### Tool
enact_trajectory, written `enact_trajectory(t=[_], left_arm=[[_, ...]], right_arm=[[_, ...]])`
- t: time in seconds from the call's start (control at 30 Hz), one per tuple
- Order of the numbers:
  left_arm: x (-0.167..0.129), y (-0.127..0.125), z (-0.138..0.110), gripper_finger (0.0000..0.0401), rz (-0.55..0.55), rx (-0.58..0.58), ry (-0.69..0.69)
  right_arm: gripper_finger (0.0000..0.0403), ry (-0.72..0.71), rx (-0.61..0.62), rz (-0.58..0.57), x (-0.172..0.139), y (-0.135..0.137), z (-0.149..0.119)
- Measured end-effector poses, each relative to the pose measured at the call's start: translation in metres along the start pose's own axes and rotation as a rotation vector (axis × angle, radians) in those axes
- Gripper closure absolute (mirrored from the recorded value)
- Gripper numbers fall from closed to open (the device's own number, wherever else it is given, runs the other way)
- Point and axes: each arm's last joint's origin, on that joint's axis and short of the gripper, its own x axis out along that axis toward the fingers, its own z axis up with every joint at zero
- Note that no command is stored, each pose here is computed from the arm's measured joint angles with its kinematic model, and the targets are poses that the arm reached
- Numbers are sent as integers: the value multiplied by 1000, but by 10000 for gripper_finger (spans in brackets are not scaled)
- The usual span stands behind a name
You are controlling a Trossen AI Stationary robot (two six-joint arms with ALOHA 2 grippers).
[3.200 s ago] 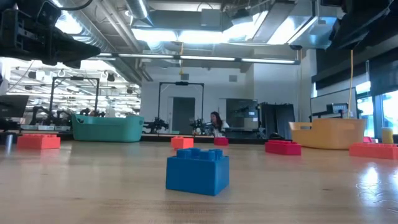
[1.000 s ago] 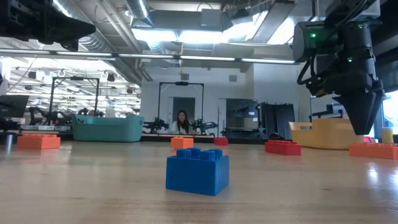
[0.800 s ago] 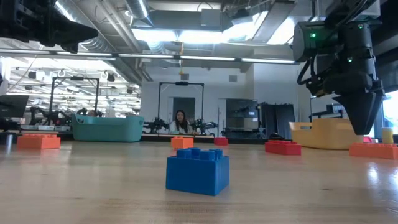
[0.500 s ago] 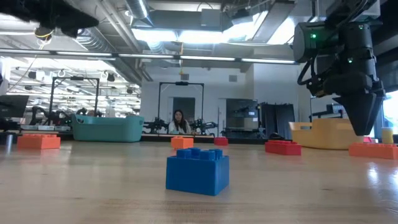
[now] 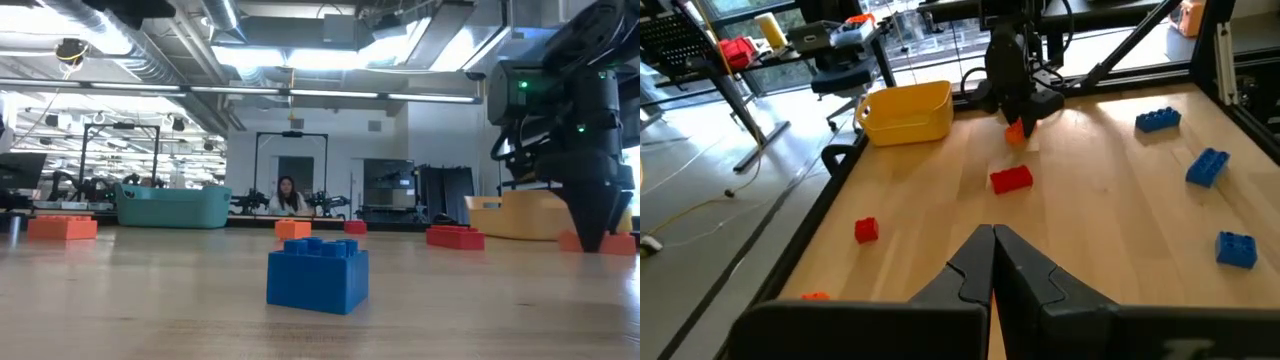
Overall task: Sort & place blocks by color
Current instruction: Put the orange game piece into the yellow bin
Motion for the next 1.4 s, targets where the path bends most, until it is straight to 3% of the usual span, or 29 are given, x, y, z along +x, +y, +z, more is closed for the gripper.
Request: enact_trajectory(t=[0.17,0.6,0.7,1.03,1.3,1.4], left_arm=[[9,-3,8,401,5,11,46],[25,-8,18,401,67,-157,238],[26,-8,18,401,59,-160,239],[26,-8,18,401,56,-130,242],[27,-8,18,401,60,-128,242],[32,-11,18,401,54,-60,249]], right_arm=[[259,-9,-7,-16,-1,0,0],[260,-69,-33,25,-23,14,14],[260,-92,-40,46,-38,21,20],[260,-125,47,-94,-108,13,43],[260,-232,159,-146,-161,-15,70],[260,-266,218,-142,-169,-29,81]])
